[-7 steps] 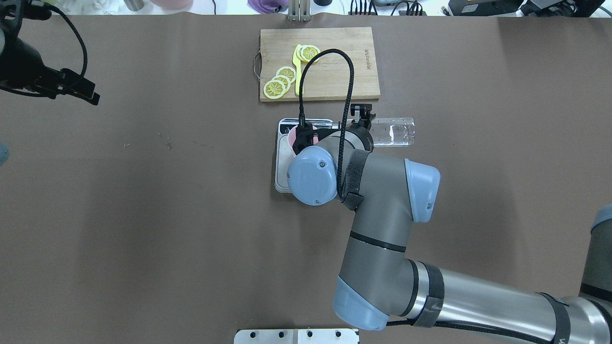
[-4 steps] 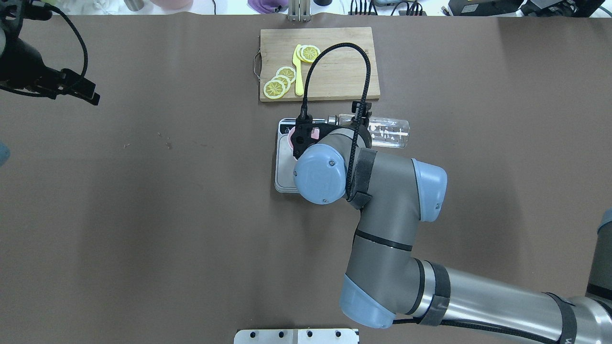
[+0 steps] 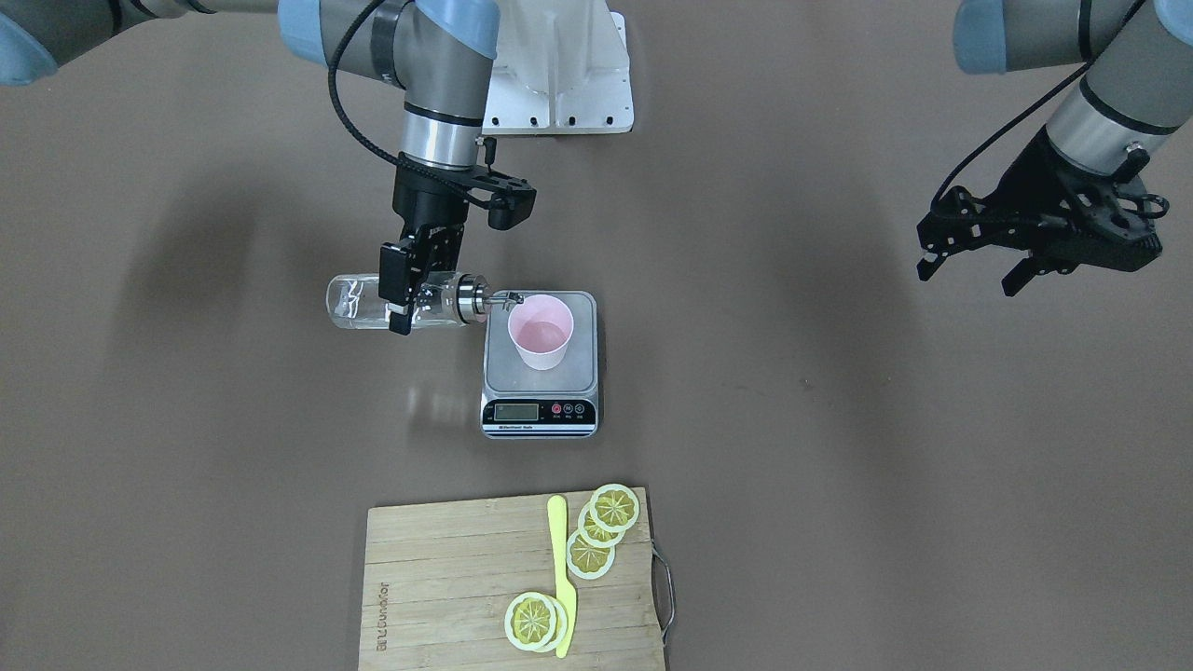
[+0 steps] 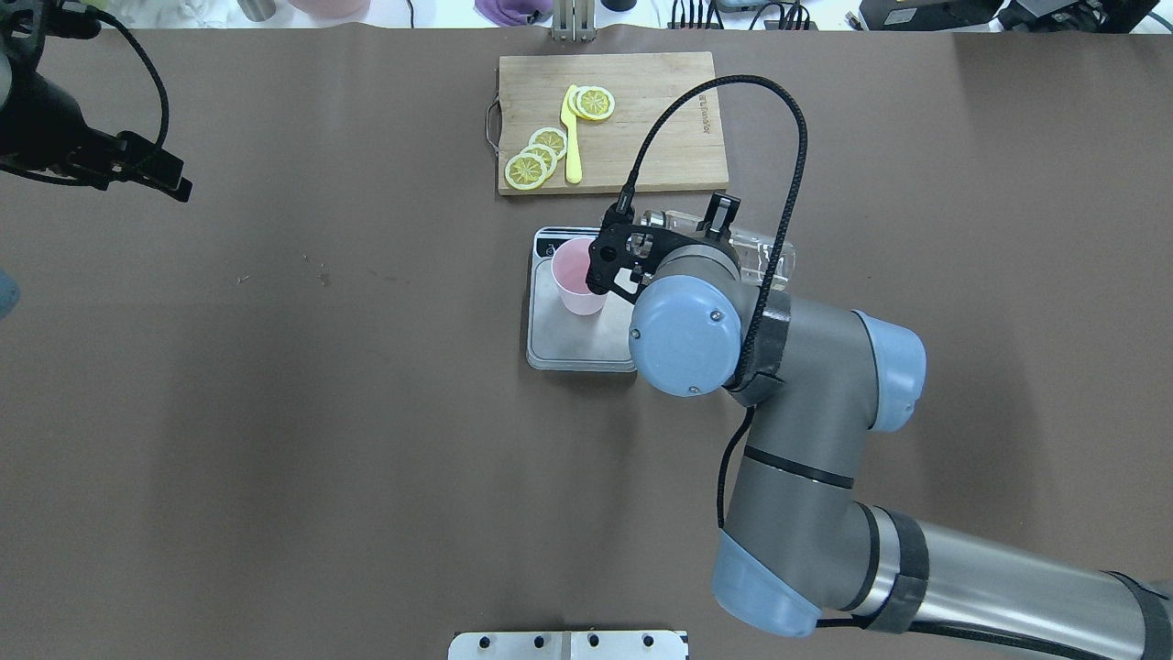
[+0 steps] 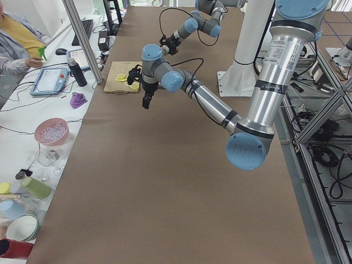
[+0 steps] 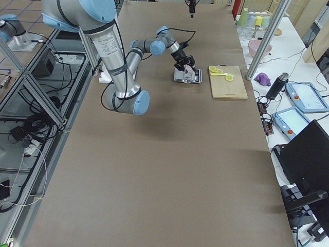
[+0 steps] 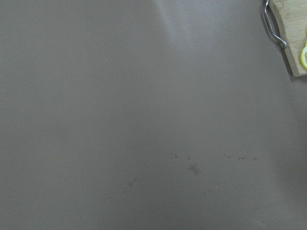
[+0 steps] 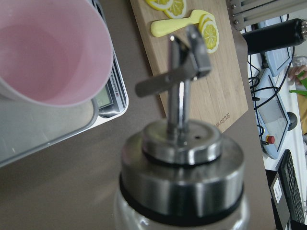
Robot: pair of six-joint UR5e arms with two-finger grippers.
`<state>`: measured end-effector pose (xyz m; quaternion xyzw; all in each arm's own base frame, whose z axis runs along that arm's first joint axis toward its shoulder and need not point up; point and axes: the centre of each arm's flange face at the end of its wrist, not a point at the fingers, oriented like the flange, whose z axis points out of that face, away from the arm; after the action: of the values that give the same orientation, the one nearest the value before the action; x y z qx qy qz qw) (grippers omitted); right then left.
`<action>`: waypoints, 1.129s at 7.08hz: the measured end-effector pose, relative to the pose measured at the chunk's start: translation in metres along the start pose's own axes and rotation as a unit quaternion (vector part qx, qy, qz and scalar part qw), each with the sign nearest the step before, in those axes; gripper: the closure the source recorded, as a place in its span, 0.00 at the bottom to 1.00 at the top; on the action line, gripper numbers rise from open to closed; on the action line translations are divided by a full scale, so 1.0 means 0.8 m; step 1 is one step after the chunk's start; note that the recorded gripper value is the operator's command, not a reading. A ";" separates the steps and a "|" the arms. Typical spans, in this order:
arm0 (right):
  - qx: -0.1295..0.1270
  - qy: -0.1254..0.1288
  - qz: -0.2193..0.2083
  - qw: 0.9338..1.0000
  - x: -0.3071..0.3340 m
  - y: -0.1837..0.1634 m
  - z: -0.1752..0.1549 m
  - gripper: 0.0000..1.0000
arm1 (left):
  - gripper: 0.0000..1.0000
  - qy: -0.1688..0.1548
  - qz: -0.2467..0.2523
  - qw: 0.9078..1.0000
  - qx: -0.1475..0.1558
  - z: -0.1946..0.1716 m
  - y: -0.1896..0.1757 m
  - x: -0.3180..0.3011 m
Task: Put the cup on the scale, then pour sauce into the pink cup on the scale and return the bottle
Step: 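Tilt the bottle upright and carry it back with the right gripper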
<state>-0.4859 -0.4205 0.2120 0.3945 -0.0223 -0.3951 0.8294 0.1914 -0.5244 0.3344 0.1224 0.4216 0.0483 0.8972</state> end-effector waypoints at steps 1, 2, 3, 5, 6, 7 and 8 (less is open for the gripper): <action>0.009 -0.006 0.014 1.000 0.011 0.027 -0.012 1.00 | 0.03 0.000 0.000 1.000 0.000 0.001 0.000 -0.001; 0.012 -0.014 0.033 0.999 0.020 0.051 -0.019 1.00 | 0.03 0.000 0.000 1.000 0.000 0.000 0.001 0.000; 0.013 -0.027 0.080 0.996 0.027 0.074 -0.022 1.00 | 0.03 0.000 0.000 1.000 0.000 0.000 0.001 0.000; 0.028 -0.055 0.179 0.982 0.039 0.129 0.000 1.00 | 0.03 0.000 0.001 1.000 0.001 -0.001 0.000 0.000; 0.046 -0.071 0.215 0.973 0.051 0.171 0.020 1.00 | 0.03 0.001 0.001 1.000 0.001 -0.002 0.001 0.001; 0.065 -0.089 0.247 0.963 0.064 0.217 0.036 1.00 | 0.03 0.001 0.001 1.000 0.002 -0.002 0.001 0.001; 0.084 -0.104 0.277 0.952 0.076 0.261 0.050 1.00 | 0.03 0.001 0.001 1.000 0.002 -0.003 0.001 0.001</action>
<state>-0.3247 -0.4079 0.3631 0.3980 -0.2504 -0.1858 0.8628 0.1900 -0.5232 0.3327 0.1244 0.4223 0.0485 0.8965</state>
